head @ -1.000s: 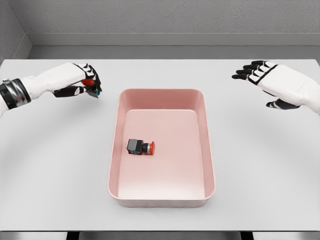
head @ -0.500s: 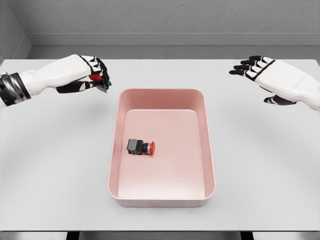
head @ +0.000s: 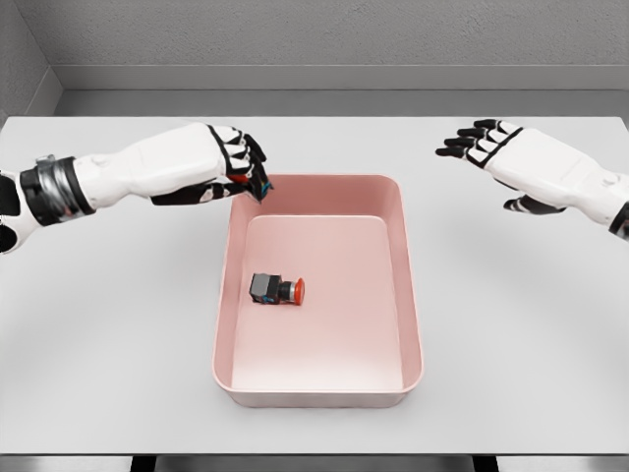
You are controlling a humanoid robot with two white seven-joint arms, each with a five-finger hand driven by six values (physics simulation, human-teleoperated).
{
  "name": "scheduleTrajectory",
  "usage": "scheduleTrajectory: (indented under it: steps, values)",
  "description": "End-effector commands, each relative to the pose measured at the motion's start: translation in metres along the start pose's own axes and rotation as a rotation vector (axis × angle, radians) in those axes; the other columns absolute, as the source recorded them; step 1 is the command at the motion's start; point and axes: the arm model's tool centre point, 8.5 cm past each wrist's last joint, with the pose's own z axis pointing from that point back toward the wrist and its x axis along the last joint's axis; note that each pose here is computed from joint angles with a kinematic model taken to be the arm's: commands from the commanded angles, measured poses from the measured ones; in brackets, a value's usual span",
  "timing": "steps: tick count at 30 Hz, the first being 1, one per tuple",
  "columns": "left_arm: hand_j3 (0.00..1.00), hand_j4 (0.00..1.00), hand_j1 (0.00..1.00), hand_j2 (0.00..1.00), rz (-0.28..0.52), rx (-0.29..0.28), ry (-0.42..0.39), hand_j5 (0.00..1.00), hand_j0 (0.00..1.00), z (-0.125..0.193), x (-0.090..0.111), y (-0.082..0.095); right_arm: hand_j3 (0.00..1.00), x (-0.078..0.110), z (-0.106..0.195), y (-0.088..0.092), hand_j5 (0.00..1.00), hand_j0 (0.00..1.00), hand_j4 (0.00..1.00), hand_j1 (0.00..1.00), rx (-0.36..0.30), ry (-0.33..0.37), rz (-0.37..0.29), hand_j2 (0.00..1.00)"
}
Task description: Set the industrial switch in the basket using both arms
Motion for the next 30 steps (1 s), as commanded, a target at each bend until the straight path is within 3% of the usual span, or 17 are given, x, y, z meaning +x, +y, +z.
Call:
scheduleTrajectory:
  steps: [1,8,9,10,11,18,22,23,26,30]
  values:
    - [0.46,0.46,0.46,0.46,-0.007,0.023,-0.059,0.46,0.46,-0.011,0.017,0.006,1.0,0.006,-0.005,-0.001,1.0,1.0,1.0,1.0,-0.019,-0.013,-0.008,1.0]
    - [0.49,0.49,0.49,0.49,-0.003,0.047,-0.138,0.49,0.49,-0.033,0.038,0.003,1.0,0.013,-0.01,0.0,1.0,1.0,1.0,1.0,-0.019,-0.027,-0.003,1.0]
    - [0.61,0.61,0.61,0.61,-0.001,0.047,-0.141,0.61,0.61,-0.034,0.039,0.003,1.0,0.013,-0.01,0.0,1.0,1.0,1.0,1.0,-0.019,-0.027,-0.003,1.0]
    - [0.85,0.85,0.85,0.85,0.0,0.064,-0.168,0.85,0.85,-0.04,0.046,0.005,1.0,0.013,-0.01,0.0,1.0,1.0,1.0,1.0,-0.019,-0.027,-0.003,1.0]
    - [1.0,1.0,1.0,1.0,-0.006,0.066,-0.185,1.0,1.0,-0.042,0.052,0.007,1.0,0.013,-0.01,0.001,1.0,1.0,1.0,1.0,-0.017,-0.028,-0.002,1.0]
    - [1.0,1.0,1.0,1.0,-0.022,0.074,-0.204,1.0,1.0,-0.043,0.058,0.012,1.0,0.018,-0.015,0.005,1.0,1.0,1.0,1.0,-0.004,-0.042,-0.001,1.0]
    - [1.0,1.0,1.0,1.0,-0.013,0.002,-0.06,1.0,1.0,0.011,0.024,0.018,1.0,0.017,-0.014,0.005,1.0,1.0,1.0,1.0,-0.001,-0.039,0.001,1.0]
    - [1.0,1.0,1.0,1.0,0.0,0.011,0.005,1.0,1.0,0.025,0.008,0.018,1.0,0.019,-0.014,0.008,1.0,1.0,1.0,1.0,0.003,-0.043,-0.006,1.0]
    - [1.0,1.0,1.0,1.0,0.026,0.051,0.145,1.0,1.0,0.076,-0.005,0.01,1.0,0.026,-0.021,0.013,1.0,1.0,1.0,1.0,-0.002,-0.058,-0.025,1.0]
    - [1.0,1.0,1.0,1.0,0.055,0.039,0.281,1.0,1.0,0.125,-0.026,0.012,1.0,0.029,-0.024,0.014,1.0,1.0,1.0,1.0,-0.009,-0.067,-0.032,1.0]
